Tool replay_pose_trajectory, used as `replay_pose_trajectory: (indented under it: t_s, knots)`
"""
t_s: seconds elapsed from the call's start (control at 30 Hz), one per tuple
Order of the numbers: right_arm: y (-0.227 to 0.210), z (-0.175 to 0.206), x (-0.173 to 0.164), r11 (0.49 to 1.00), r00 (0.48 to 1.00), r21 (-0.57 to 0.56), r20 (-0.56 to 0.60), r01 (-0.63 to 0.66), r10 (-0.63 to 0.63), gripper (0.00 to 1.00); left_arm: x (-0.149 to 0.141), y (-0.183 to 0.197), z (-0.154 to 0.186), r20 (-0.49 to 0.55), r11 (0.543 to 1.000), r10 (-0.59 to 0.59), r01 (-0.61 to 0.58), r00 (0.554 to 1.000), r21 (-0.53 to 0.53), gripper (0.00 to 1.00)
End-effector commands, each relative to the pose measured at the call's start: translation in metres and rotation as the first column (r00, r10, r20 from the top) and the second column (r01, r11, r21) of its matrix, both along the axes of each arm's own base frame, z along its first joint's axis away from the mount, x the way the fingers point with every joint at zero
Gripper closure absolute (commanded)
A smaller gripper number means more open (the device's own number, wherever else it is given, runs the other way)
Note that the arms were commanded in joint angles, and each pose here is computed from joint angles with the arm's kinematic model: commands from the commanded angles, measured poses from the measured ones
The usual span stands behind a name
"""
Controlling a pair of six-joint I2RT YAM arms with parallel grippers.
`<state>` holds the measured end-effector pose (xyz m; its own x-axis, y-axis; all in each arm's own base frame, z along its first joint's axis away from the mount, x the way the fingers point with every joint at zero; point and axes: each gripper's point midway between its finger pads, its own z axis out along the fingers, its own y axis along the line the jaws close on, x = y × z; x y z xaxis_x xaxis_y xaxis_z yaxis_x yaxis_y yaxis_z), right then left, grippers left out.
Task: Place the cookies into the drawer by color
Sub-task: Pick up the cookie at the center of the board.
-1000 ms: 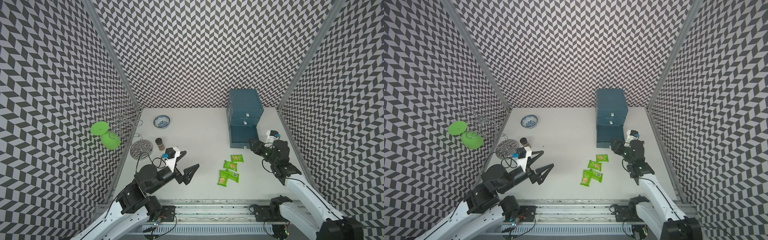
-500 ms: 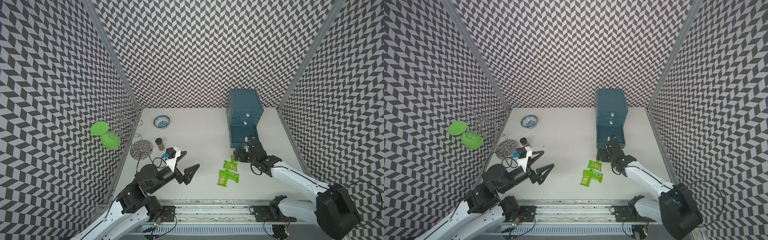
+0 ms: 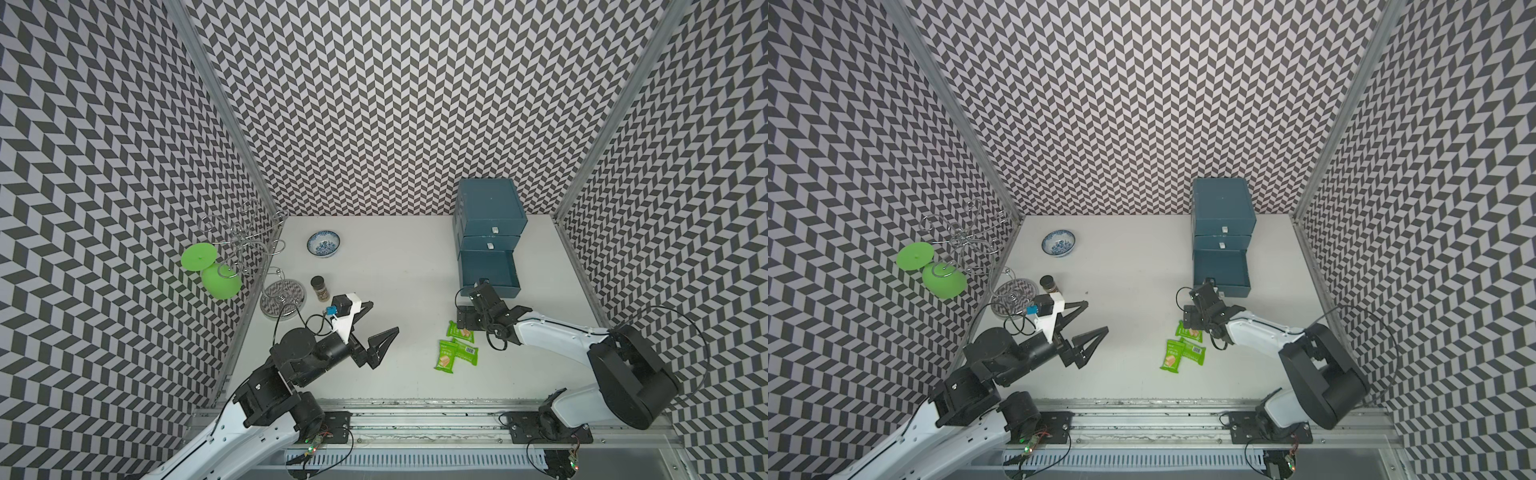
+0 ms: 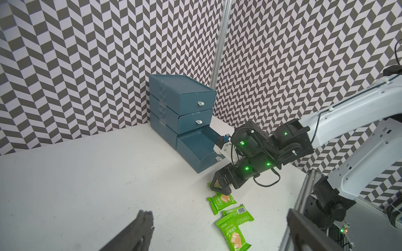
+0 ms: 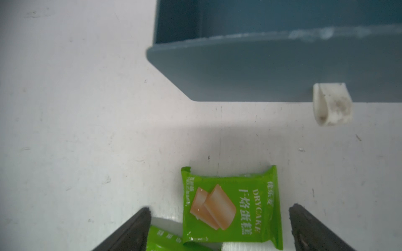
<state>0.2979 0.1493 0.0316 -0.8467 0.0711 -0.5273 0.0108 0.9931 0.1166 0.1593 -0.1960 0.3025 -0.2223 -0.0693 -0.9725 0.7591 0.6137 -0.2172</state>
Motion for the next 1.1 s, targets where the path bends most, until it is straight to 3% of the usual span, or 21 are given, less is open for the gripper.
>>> replay_pose_trajectory:
  t_s: [0.0, 0.23, 0.47, 1.07]
  knots:
    - [0.004, 0.001, 0.012, 1.0, 0.999, 0.002, 0.032, 0.026, -0.026, 0.0, 0.0, -0.001, 0.002, 0.014, 1.0, -0.006, 0.006, 1.0, -0.012, 0.0]
    - [-0.003, -0.004, 0.01, 0.999, 0.999, -0.039, 0.039, 0.035, -0.033, 0.07, 0.0, 0.0, 0.003, 0.015, 1.0, -0.005, 0.005, 1.0, -0.014, 0.0]
    - [-0.004, -0.008, 0.008, 0.998, 0.999, -0.058, 0.031, 0.027, -0.025, 0.25, 0.0, -0.001, 0.002, 0.012, 1.0, -0.003, 0.004, 1.0, -0.01, 0.0]
    - [-0.004, 0.018, 0.007, 0.999, 0.995, -0.043, 0.097, 0.031, -0.027, 0.36, 0.0, 0.0, 0.003, 0.015, 1.0, -0.004, 0.004, 1.0, -0.013, 0.0]
